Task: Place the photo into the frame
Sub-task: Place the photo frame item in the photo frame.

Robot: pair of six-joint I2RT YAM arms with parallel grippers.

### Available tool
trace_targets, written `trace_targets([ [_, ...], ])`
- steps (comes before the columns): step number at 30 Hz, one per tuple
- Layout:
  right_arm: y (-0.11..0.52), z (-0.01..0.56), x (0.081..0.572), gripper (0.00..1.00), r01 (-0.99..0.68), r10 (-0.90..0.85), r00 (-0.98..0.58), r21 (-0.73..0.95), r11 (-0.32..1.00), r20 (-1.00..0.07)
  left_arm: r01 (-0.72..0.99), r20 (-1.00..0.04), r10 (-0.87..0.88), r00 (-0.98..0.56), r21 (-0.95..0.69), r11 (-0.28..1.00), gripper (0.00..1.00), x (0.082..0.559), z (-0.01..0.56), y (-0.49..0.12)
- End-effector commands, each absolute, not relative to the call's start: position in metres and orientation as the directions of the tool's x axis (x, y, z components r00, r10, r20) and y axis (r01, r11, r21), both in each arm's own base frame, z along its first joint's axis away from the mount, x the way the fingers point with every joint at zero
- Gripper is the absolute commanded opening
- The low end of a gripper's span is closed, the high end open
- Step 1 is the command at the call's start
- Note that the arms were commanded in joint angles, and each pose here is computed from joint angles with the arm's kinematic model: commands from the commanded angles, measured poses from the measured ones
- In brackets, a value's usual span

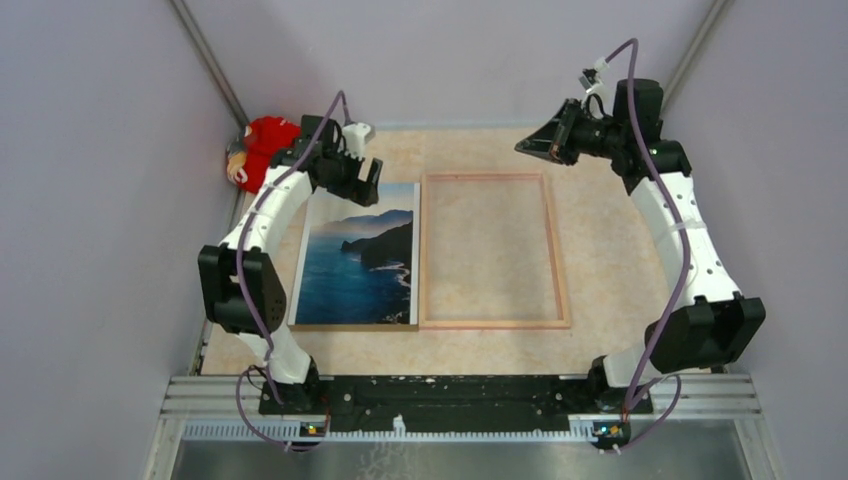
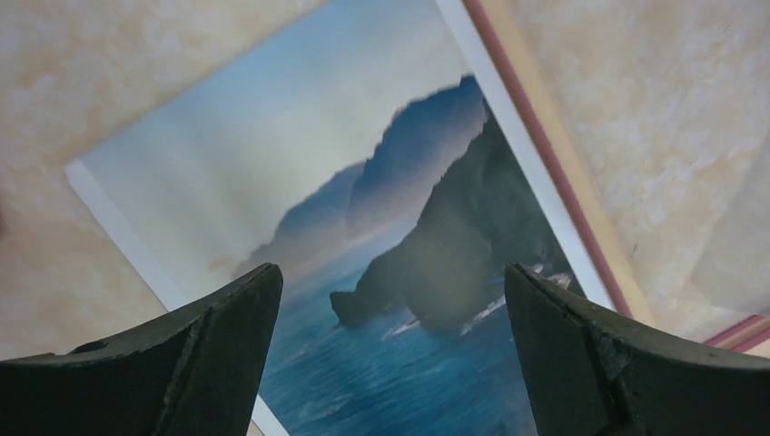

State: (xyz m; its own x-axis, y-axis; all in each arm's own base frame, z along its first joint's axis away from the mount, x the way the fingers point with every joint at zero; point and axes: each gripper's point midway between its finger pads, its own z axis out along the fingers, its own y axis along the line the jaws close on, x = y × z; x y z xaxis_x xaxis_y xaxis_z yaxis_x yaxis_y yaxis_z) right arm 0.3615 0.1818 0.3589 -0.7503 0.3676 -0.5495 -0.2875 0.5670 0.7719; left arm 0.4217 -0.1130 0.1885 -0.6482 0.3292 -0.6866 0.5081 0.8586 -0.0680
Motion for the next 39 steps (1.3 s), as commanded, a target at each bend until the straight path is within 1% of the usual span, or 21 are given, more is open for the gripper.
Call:
trace_targets([
  [1, 0.197, 0.383, 0.353, 0.0, -0.373, 0.332, -0.775, 0.814, 0.446, -0.537, 0.535, -0.661, 0.359, -0.659, -0.077, 0.841, 0.98, 0.404, 0.169, -0.11],
  [3, 0.196, 0.371, 0.358, 0.0, -0.334, 0.348, -0.802, 0.848, 0.412, -0.485, 0.54, -0.645, 0.371, -0.668, -0.077, 0.838, 0.99, 0.402, 0.161, -0.109],
  [6, 0.191, 0.336, 0.37, 0.0, -0.245, 0.374, -0.844, 0.896, 0.37, -0.385, 0.534, -0.622, 0.374, -0.688, -0.085, 0.841, 0.98, 0.4, 0.151, -0.107],
  [10, 0.189, 0.283, 0.384, 0.0, -0.149, 0.374, -0.878, 0.912, 0.382, -0.3, 0.541, -0.612, 0.37, -0.699, -0.115, 0.833, 0.98, 0.395, 0.143, -0.111],
  [17, 0.181, 0.212, 0.395, 0.0, -0.054, 0.355, -0.905, 0.89, 0.452, -0.235, 0.556, -0.589, 0.389, -0.708, -0.126, 0.821, 0.98, 0.391, 0.129, -0.112],
  [23, 0.168, 0.165, 0.4, 0.0, 0.014, 0.358, -0.909, 0.844, 0.536, -0.213, 0.596, -0.583, 0.392, -0.711, -0.205, 0.776, 0.98, 0.382, 0.121, -0.133],
  [24, 0.165, 0.157, 0.399, 0.01, 0.028, 0.357, -0.911, 0.83, 0.557, -0.209, 0.599, -0.578, 0.389, -0.717, -0.225, 0.768, 0.98, 0.38, 0.119, -0.137],
  [25, 0.163, 0.149, 0.398, 0.05, 0.041, 0.356, -0.911, 0.814, 0.579, -0.207, 0.601, -0.572, 0.392, -0.721, -0.233, 0.765, 0.99, 0.379, 0.116, -0.14],
  [29, 0.155, 0.122, 0.394, 0.12, 0.082, 0.361, -0.912, 0.774, 0.628, -0.196, 0.635, -0.545, 0.465, -0.698, -0.171, 0.753, 0.98, 0.372, 0.096, -0.155],
  [32, 0.151, 0.106, 0.39, 0.25, 0.109, 0.371, -0.911, 0.76, 0.641, -0.183, 0.657, -0.517, 0.522, -0.678, -0.107, 0.747, 0.98, 0.367, 0.078, -0.164],
  [33, 0.151, 0.101, 0.388, 0.32, 0.122, 0.376, -0.91, 0.755, 0.644, -0.174, 0.66, -0.508, 0.539, -0.672, -0.082, 0.747, 0.98, 0.366, 0.072, -0.164],
  [35, 0.148, 0.093, 0.385, 0.43, 0.14, 0.387, -0.907, 0.746, 0.651, -0.167, 0.665, -0.487, 0.562, -0.669, -0.055, 0.745, 0.98, 0.363, 0.061, -0.165],
  [38, 0.144, 0.08, 0.376, 0.54, 0.17, 0.401, -0.903, 0.727, 0.666, -0.156, 0.664, -0.468, 0.574, -0.672, -0.039, 0.746, 0.98, 0.359, 0.05, -0.164],
  [39, 0.142, 0.076, 0.372, 0.57, 0.185, 0.408, -0.901, 0.72, 0.669, -0.148, 0.664, -0.466, 0.575, -0.672, -0.035, 0.747, 0.98, 0.358, 0.049, -0.164],
])
